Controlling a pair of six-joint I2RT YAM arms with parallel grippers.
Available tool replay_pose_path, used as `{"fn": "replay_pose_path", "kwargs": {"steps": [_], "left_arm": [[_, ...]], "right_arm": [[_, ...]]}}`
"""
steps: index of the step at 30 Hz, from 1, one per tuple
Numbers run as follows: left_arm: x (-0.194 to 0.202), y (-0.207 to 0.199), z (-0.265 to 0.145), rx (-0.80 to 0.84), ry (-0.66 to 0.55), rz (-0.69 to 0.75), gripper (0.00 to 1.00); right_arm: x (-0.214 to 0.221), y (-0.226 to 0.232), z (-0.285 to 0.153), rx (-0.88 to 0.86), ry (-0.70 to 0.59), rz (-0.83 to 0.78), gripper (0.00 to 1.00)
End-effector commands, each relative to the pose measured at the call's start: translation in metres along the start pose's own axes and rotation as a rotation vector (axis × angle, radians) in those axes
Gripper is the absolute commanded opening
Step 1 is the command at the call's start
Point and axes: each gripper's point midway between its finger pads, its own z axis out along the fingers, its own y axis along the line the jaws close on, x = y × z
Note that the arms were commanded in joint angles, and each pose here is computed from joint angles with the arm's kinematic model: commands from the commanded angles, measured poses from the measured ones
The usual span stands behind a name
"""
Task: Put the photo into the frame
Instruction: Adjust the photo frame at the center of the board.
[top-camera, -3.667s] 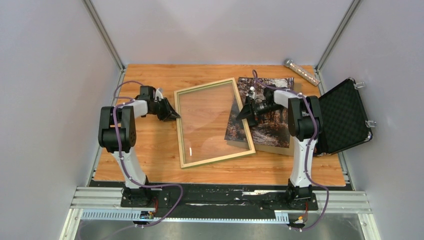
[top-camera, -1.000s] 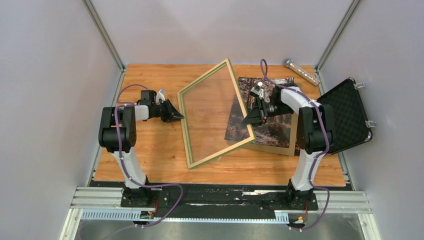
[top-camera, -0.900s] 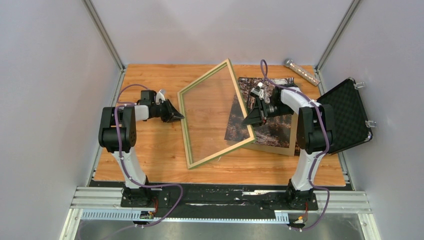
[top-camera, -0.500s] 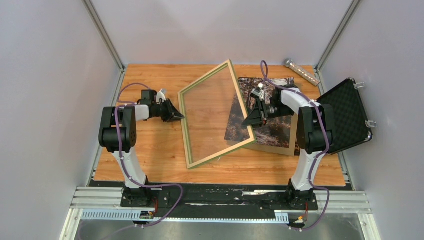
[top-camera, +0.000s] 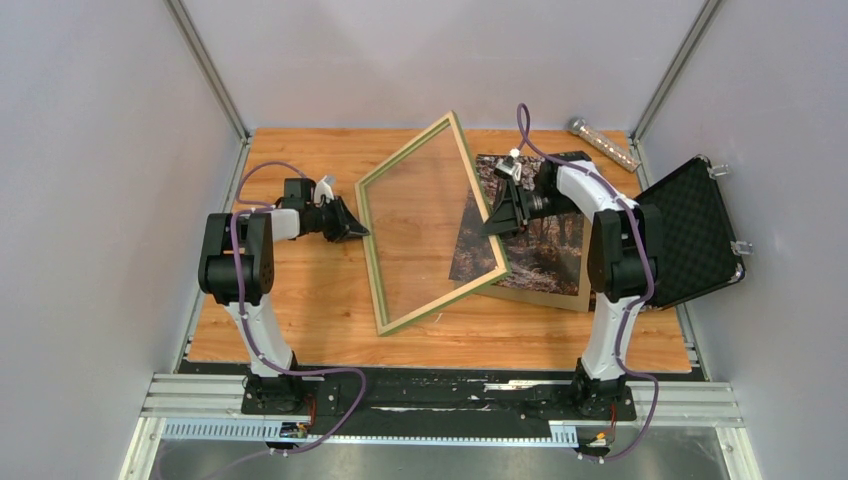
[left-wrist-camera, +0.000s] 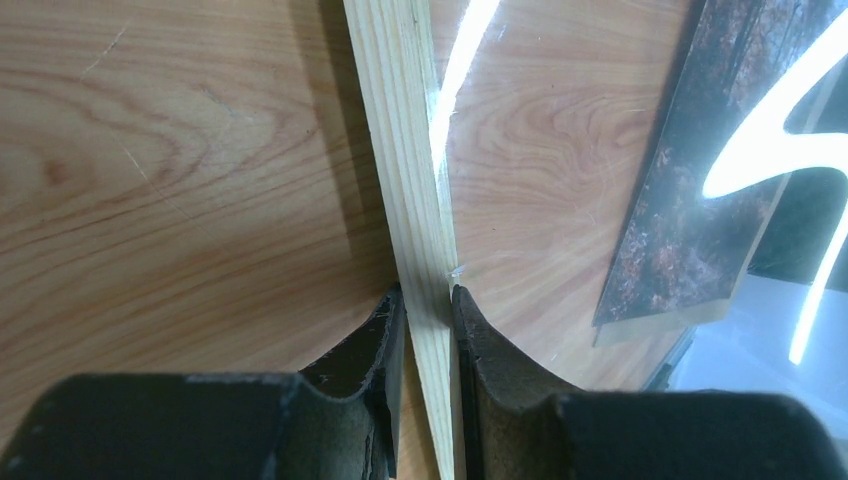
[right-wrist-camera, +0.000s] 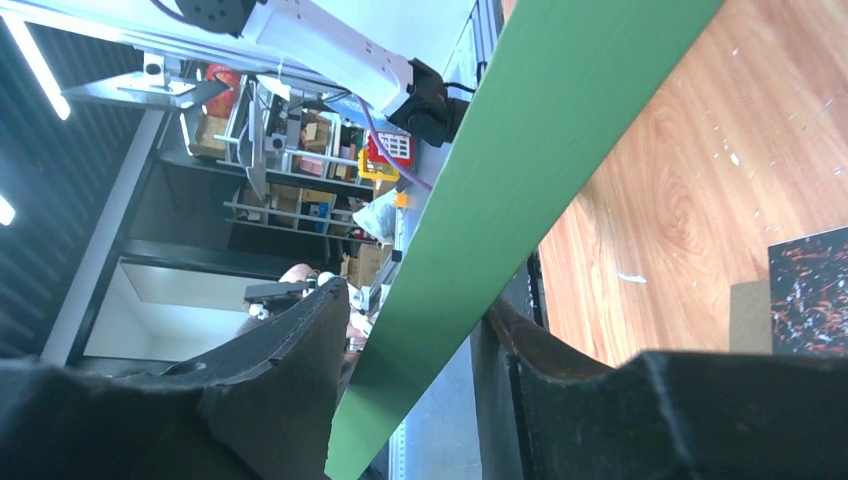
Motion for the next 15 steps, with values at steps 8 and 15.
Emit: {"fn": "replay_pose_path", "kwargs": {"steps": [8,15], "left_arm": [[0.011,0.022,0.015,-0.068,0.035,0.063,0.0],[0.012,0.022,0.016,-0.064,0.042,0.057,0.0]], "right_arm": [[-0.051,-0.013,0.0,0.062,-0.027,0.031,0.45],[-0.056,0.01,-0.001,0.08,-0.049,-0.044,0.28]]}}
